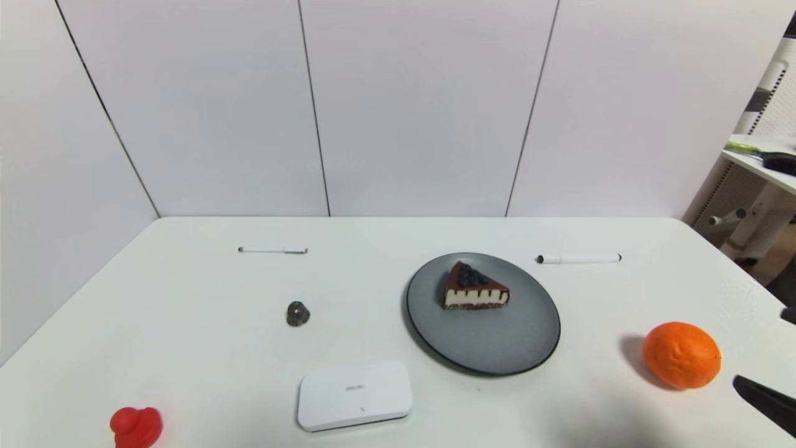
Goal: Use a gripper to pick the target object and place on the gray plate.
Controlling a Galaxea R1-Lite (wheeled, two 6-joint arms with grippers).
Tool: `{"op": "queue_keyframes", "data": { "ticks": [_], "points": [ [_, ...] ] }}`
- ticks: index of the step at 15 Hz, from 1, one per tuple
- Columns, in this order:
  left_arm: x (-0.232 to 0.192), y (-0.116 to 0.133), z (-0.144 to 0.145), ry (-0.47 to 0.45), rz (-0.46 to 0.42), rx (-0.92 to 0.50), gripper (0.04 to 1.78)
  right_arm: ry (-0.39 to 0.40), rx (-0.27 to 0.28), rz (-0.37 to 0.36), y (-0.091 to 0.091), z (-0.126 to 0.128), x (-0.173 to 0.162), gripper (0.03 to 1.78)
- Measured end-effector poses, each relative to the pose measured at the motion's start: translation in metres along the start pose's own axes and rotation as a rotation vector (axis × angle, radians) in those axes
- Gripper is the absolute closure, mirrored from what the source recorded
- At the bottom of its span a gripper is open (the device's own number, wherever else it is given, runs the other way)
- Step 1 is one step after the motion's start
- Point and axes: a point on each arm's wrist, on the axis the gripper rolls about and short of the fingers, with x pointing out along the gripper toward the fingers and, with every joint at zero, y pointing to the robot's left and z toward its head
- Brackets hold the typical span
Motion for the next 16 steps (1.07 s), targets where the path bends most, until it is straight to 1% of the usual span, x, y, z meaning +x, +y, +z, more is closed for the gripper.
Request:
{"op": "queue_keyframes", "data": {
  "ticks": [2, 4, 5, 7, 9, 11, 13, 16],
  "points": [
    [0.0, 0.0, 0.0, 0.0, 0.0, 0.0, 0.13, -0.012, -0.005, -0.133, 0.01, -0.029, -0.02, 0.12],
    [0.0, 0.0, 0.0, 0.0, 0.0, 0.0, 0.13, -0.015, -0.001, -0.244, 0.018, -0.06, -0.032, 0.12],
    [0.0, 0.0, 0.0, 0.0, 0.0, 0.0, 0.13, -0.013, 0.011, -0.287, 0.021, -0.075, -0.035, 0.12],
    [0.0, 0.0, 0.0, 0.0, 0.0, 0.0, 0.13, -0.051, 0.022, -0.351, 0.027, -0.099, -0.04, 0.12],
    [0.0, 0.0, 0.0, 0.0, 0.0, 0.0, 0.13, -0.097, 0.02, -0.416, 0.032, -0.115, -0.045, 0.12],
    [0.0, 0.0, 0.0, 0.0, 0.0, 0.0, 0.13, -0.094, 0.038, -0.458, 0.035, -0.128, -0.049, 0.12],
    [0.0, 0.0, 0.0, 0.0, 0.0, 0.0, 0.13, -0.113, 0.085, -0.471, 0.037, -0.133, -0.051, 0.12],
    [0.0, 0.0, 0.0, 0.0, 0.0, 0.0, 0.13, -0.132, 0.093, -0.473, 0.038, -0.134, -0.052, 0.12]
  ]
}}
